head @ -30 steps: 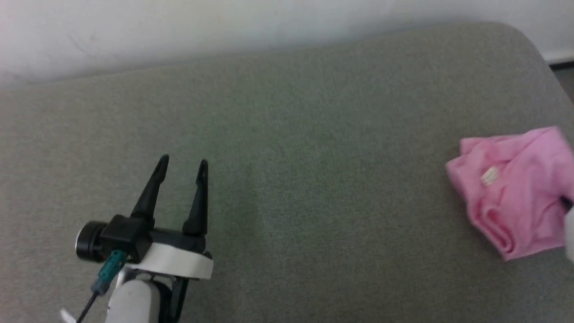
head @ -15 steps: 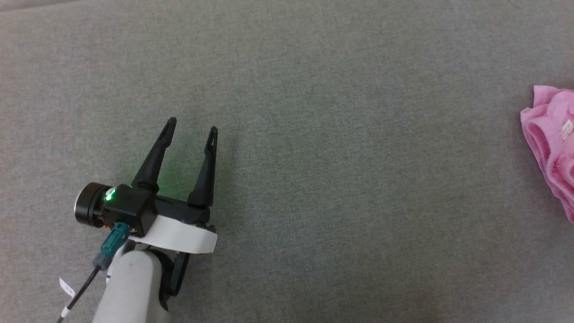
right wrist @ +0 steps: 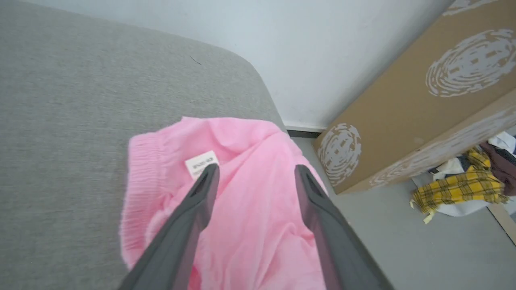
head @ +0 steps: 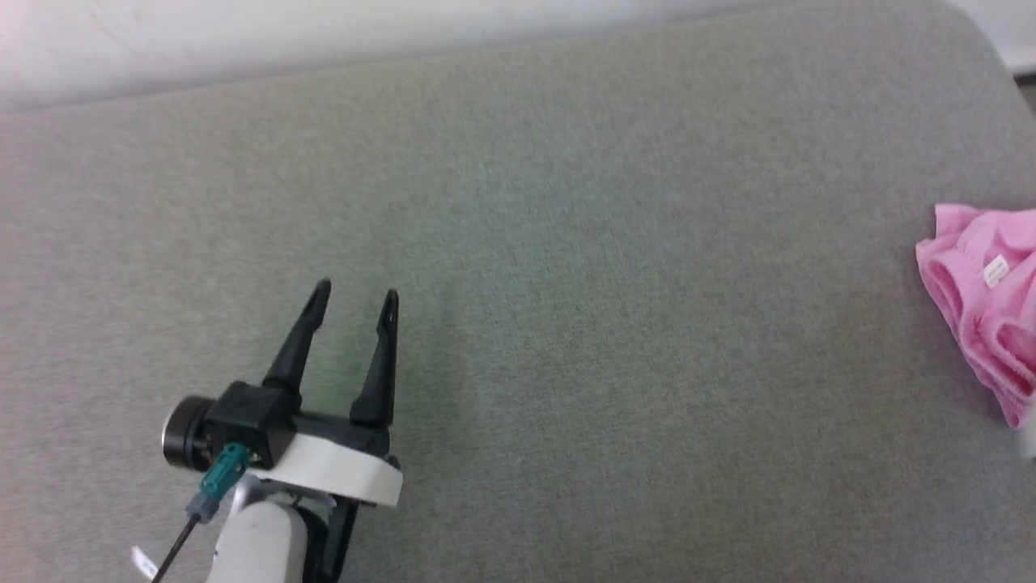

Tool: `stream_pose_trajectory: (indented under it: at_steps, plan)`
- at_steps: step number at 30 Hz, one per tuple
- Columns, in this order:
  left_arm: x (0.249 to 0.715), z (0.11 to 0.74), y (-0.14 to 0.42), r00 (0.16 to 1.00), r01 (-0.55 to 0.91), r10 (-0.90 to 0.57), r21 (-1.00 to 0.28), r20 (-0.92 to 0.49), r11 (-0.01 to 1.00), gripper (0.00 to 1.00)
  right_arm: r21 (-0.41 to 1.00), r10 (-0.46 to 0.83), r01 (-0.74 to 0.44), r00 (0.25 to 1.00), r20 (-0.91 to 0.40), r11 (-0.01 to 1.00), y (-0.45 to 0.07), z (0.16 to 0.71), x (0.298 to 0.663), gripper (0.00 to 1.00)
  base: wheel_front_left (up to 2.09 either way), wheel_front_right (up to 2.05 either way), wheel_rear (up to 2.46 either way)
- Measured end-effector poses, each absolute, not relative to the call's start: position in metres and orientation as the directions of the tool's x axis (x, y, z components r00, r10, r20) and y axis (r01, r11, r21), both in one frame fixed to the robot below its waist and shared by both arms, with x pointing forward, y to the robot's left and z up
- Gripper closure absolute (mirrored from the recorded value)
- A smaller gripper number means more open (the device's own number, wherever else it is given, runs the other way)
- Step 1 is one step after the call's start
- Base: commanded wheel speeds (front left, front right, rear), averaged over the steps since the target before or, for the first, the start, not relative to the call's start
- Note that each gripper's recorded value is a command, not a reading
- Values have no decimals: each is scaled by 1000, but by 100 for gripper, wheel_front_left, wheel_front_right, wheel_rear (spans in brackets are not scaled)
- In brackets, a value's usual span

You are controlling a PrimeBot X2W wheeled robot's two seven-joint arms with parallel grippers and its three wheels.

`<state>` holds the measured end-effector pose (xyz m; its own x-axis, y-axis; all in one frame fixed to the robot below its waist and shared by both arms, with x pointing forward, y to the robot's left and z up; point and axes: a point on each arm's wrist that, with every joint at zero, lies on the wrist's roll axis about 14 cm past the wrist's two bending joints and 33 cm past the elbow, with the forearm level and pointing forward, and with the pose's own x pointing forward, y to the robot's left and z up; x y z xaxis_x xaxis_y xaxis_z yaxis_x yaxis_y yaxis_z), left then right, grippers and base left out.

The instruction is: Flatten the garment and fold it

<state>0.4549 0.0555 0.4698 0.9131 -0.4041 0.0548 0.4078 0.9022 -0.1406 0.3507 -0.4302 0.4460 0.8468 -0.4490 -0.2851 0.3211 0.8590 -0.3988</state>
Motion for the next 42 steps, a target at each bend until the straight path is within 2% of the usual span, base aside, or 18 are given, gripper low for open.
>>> stream_pose_trajectory:
  at_steps: [9,14,21,27,42]
  plan:
    - [421,484,96,955,296,-292,-122,47,947,0,-192,-194,150,953,-234,970,-304,445,359,0,0,0,0]
    - [404,487,133,981,193,-190,-102,39,976,0,-74,-59,46,982,-179,996,-243,454,372,0,0,0,0]
    - [381,494,181,998,53,-50,-82,46,995,0,-4,107,-107,992,-63,994,-176,484,379,0,0,0,0]
    - [365,497,197,999,12,-8,-76,51,997,0,9,133,-133,991,0,991,-162,502,367,0,0,0,0]
    - [362,498,184,997,53,-48,-89,55,995,0,62,112,-112,994,9,992,-166,507,343,0,0,0,0]
